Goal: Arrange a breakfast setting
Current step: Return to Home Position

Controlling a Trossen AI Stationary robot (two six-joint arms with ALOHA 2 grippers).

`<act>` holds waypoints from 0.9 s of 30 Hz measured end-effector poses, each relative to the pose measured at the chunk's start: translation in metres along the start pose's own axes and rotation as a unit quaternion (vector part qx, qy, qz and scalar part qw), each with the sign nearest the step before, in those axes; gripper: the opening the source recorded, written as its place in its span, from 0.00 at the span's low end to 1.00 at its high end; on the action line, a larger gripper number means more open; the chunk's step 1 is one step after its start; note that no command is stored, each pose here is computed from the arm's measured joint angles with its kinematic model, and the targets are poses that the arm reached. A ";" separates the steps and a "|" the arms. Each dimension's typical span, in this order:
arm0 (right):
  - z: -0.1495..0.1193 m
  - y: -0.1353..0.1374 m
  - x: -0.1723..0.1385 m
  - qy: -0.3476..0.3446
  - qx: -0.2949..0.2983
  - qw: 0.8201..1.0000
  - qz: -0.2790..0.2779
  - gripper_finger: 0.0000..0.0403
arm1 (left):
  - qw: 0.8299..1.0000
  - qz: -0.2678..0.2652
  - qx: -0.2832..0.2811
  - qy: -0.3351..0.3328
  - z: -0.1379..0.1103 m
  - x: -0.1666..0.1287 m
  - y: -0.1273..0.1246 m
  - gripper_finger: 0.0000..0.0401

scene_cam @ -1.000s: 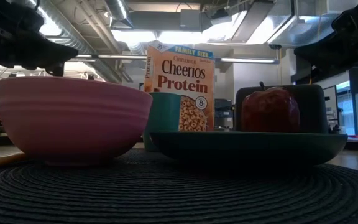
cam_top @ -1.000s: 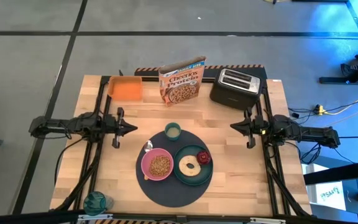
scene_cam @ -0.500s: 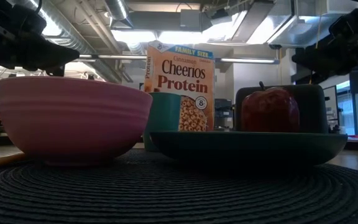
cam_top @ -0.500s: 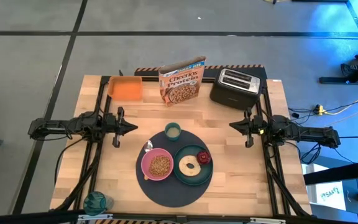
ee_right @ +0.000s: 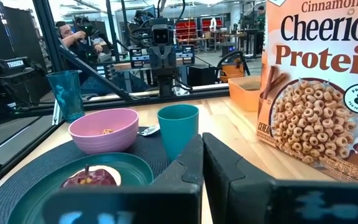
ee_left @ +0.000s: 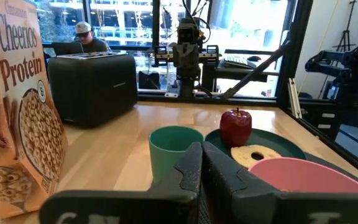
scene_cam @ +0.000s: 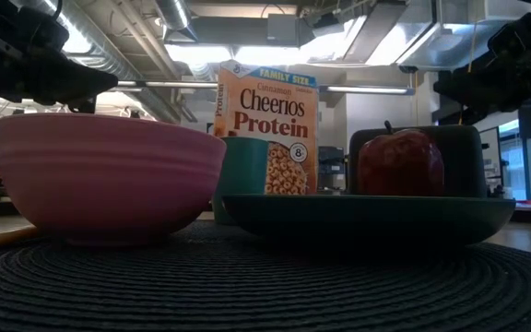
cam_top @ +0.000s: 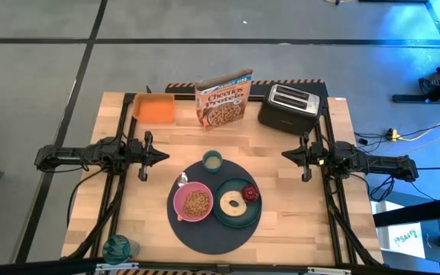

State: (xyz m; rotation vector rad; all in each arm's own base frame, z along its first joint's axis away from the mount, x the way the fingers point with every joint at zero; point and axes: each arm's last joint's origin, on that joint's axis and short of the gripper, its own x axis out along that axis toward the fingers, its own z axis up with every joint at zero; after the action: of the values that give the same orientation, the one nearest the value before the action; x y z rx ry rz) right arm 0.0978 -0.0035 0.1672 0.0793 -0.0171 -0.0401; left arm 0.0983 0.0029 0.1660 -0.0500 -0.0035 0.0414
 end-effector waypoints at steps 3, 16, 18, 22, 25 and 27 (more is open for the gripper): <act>0.000 0.000 0.000 0.000 0.000 1.000 0.000 0.00 | 1.000 0.000 0.000 0.000 0.000 0.000 0.000 0.02; 0.000 0.000 0.000 0.001 0.000 1.000 0.000 0.00 | 1.000 0.000 0.000 0.000 0.000 0.000 0.000 0.01; 0.000 0.000 0.000 0.001 0.000 1.000 0.000 0.00 | 1.000 0.000 0.000 0.000 0.000 0.000 0.000 0.02; 0.000 0.000 0.000 0.001 0.000 1.000 0.000 0.00 | 1.000 0.000 0.000 0.000 0.000 0.000 0.000 0.02; 0.000 0.000 0.000 0.001 0.000 1.000 0.000 0.00 | 1.000 0.000 0.000 0.000 0.000 0.000 0.000 0.02; 0.000 0.000 0.000 0.001 0.000 1.000 0.000 0.00 | 1.000 0.000 0.000 0.000 0.000 0.000 0.000 0.02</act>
State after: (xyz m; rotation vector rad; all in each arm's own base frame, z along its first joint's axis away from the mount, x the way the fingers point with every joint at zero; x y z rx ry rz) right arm 0.0978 -0.0035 0.1670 0.0801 -0.0148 -0.0403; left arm 0.0983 0.0029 0.1660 -0.0498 -0.0031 0.0416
